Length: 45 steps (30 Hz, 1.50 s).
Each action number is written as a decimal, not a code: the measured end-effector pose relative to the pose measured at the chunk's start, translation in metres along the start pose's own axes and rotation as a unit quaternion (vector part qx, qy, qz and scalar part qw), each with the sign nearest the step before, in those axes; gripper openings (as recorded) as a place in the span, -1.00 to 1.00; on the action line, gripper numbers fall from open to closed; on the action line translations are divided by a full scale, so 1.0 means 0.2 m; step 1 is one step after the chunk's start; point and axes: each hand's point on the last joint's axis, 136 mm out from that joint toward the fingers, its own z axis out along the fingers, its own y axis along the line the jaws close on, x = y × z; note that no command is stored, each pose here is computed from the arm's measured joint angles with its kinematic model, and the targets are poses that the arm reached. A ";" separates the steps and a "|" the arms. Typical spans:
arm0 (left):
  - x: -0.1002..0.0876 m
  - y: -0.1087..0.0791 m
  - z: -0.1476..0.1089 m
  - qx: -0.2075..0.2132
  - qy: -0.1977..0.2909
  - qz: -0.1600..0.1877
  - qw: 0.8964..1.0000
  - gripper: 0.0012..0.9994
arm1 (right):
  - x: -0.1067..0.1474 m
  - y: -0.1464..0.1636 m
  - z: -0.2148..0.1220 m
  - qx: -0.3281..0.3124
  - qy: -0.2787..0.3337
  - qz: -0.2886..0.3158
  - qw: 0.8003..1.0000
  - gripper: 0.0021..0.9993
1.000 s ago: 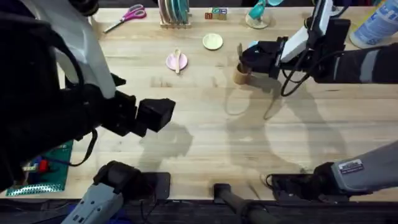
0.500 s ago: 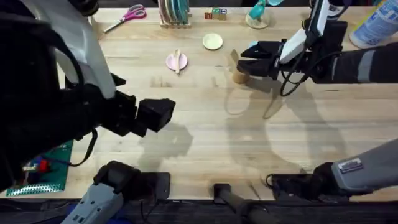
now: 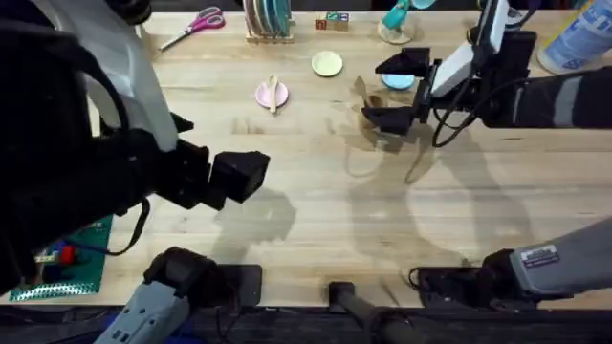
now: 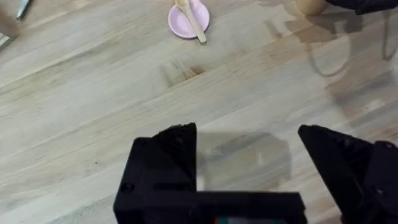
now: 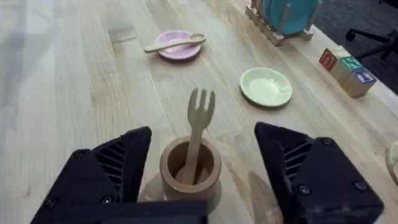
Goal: Pick up a utensil and set it on the pink plate, then put the other utensil in the container.
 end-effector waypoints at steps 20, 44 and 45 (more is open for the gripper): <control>0.00 0.00 0.00 0.000 0.000 0.000 1.000 0.99 | -0.15 0.16 -0.21 0.054 0.107 0.093 0.988 1.00; 0.00 0.00 0.00 0.000 0.000 0.000 1.000 0.99 | -0.54 0.44 -0.59 0.124 0.162 0.149 0.967 1.00; 0.00 0.00 0.00 0.000 0.000 0.000 1.000 0.99 | -0.54 0.46 -0.60 0.124 0.169 0.154 0.966 1.00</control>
